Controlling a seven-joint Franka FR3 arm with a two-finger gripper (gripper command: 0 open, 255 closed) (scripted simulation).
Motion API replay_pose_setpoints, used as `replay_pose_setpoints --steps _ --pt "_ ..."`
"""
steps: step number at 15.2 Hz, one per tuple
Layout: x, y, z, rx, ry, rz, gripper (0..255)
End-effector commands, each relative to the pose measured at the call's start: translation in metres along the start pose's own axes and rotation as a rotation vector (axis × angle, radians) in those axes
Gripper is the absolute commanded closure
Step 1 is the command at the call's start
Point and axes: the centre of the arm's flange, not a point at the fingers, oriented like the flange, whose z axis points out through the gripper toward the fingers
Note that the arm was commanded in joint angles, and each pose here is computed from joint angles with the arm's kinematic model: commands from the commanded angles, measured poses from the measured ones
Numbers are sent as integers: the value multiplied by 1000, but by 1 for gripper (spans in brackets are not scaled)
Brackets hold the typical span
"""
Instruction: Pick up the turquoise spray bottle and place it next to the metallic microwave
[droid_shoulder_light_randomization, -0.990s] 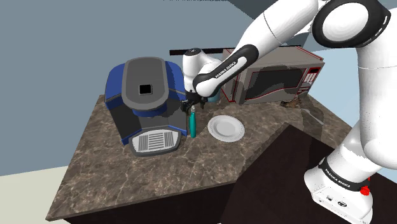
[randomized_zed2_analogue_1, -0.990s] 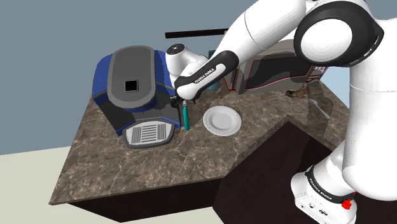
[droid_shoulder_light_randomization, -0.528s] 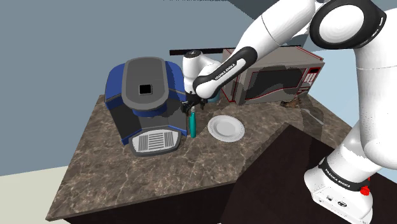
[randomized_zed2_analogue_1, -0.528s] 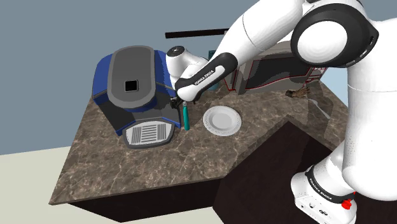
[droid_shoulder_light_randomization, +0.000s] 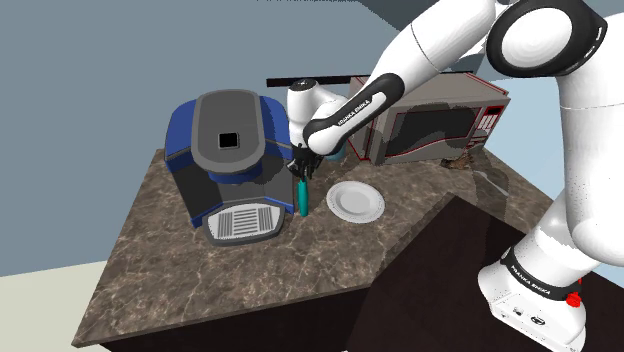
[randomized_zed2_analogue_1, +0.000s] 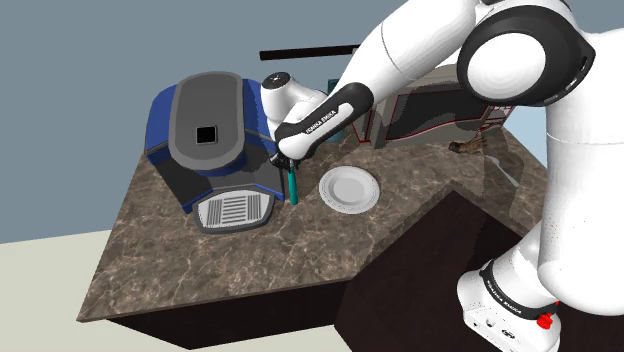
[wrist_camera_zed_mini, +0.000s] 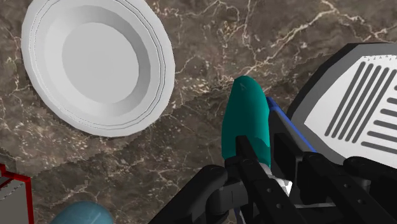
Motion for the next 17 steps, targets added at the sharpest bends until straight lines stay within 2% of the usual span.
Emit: replay_pose_setpoints --steps 1,3,17 --pt "0 0 0 0 0 0 255" --pt "0 0 0 0 0 0 255" --pt "6 7 -73 0 0 0 255"
